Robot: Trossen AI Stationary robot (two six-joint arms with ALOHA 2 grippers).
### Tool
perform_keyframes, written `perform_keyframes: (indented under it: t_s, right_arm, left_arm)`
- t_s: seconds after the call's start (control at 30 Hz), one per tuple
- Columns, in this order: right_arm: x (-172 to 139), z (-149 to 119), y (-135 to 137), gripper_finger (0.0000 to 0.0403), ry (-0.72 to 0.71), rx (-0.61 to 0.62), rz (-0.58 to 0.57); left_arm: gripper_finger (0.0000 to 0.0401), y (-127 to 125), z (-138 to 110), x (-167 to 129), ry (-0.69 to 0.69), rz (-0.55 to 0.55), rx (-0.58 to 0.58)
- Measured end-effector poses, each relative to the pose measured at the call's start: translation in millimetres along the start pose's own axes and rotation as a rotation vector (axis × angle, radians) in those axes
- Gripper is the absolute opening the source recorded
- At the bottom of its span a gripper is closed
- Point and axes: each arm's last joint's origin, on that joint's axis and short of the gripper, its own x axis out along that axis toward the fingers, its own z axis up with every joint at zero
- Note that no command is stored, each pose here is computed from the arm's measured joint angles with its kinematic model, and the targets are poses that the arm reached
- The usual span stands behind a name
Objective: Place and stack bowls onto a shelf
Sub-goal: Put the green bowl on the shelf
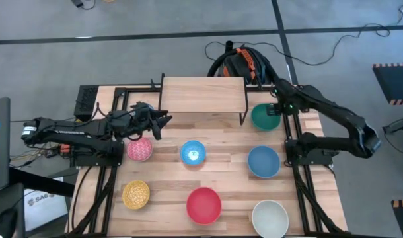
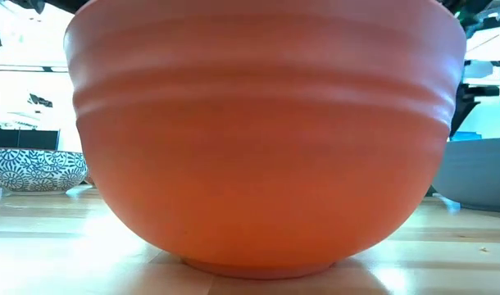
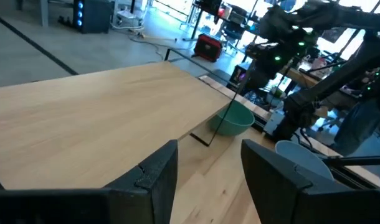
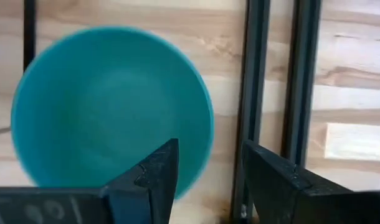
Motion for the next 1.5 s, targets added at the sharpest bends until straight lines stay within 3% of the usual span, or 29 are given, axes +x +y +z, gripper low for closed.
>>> perform_keyframes:
  t_s: [0.23, 0.53, 0.77, 1.17, 1.5]
  right_arm:
    - [25, 17, -4, 0.0201, 0.08, 0.0, -0.038]
    - [63, -14, -11, 0.0201, 0.14, 0.057, -0.017]
    - [68, -13, -8, 0.0196, 0.133, 0.069, 0.029]
    - [86, -9, -2, 0.0129, 0.186, 0.065, -0.015]
    - [88, -5, 0, 0.0044, 0.179, 0.06, -0.003]
  left_arm:
    - [0.0161, 1, -3, 0, 0.031, 0.012, -0.006]
    - [0.0161, 3, -7, -1, 0.07, 0.033, -0.051]
    - [0.0161, 4, -7, -1, 0.063, 0.054, -0.029]
    - [0.0161, 5, -12, -1, 0.114, 0.058, -0.03]
    - [0.0161, 5, -16, -3, 0.153, 0.06, -0.019]
